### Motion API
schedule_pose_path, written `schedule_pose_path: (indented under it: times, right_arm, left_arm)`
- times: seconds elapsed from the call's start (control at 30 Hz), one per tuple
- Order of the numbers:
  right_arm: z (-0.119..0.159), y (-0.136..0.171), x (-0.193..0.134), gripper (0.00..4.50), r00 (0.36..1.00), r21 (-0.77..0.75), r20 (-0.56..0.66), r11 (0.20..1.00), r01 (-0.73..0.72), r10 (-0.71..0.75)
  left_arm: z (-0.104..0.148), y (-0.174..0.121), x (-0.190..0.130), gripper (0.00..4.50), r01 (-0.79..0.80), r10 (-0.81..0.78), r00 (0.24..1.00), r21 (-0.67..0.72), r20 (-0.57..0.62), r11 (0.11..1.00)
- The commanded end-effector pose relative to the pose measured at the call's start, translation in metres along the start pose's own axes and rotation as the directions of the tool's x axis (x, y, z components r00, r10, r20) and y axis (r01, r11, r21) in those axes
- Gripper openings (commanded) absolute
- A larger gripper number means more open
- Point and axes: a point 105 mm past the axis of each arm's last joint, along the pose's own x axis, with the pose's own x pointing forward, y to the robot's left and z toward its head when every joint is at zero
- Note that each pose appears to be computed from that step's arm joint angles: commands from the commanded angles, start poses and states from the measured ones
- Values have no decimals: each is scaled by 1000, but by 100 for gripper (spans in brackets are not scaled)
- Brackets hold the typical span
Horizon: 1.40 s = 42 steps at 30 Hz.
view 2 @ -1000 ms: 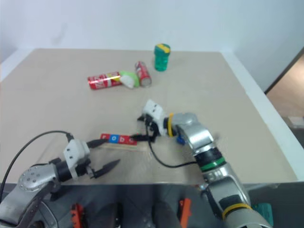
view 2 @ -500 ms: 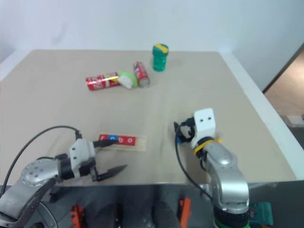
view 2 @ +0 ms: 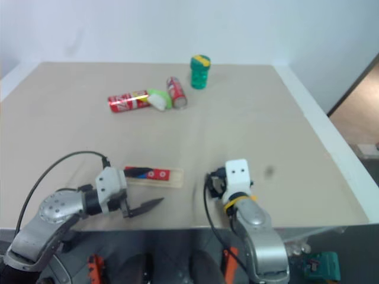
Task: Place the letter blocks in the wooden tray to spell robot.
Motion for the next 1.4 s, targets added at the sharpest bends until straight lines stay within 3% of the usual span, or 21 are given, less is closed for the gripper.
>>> schedule_pose_path:
  times: [0.03,0.17,0.3,0.37,0.43,0.63,1.17,1.2,1.4]
  right_arm:
    - [1,-4,5,449,999,14,8,999,41,-41]
    - [-1,-1,8,337,999,31,-5,999,38,-38]
    - [-6,4,6,186,999,44,-24,999,27,-26]
    - [-8,7,5,140,999,46,-28,999,16,-15]
    - [-3,14,5,126,1000,38,-13,999,-26,27]
    - [22,47,13,126,983,29,52,984,-175,173]
    - [24,60,32,126,979,39,32,979,-202,201]
    - [27,60,31,228,978,37,42,978,-204,202]
    - [63,50,21,441,963,34,137,970,-240,233]
  left_arm:
    - [7,2,-2,450,6,-6,1000,39,17,999]
    - [5,3,-3,450,11,-11,1000,42,7,999]
    - [4,5,-4,450,11,-11,1000,47,0,999]
    - [3,5,-4,450,12,-12,1000,48,-2,999]
    - [2,5,-4,450,17,-17,1000,49,-6,999]
    - [2,10,-5,450,-15,14,1000,32,7,999]
    - [1,8,-9,450,-72,72,997,18,3,997]
    - [0,7,-10,450,-71,71,997,18,-1,997]
    - [0,4,-8,450,-69,69,998,19,0,997]
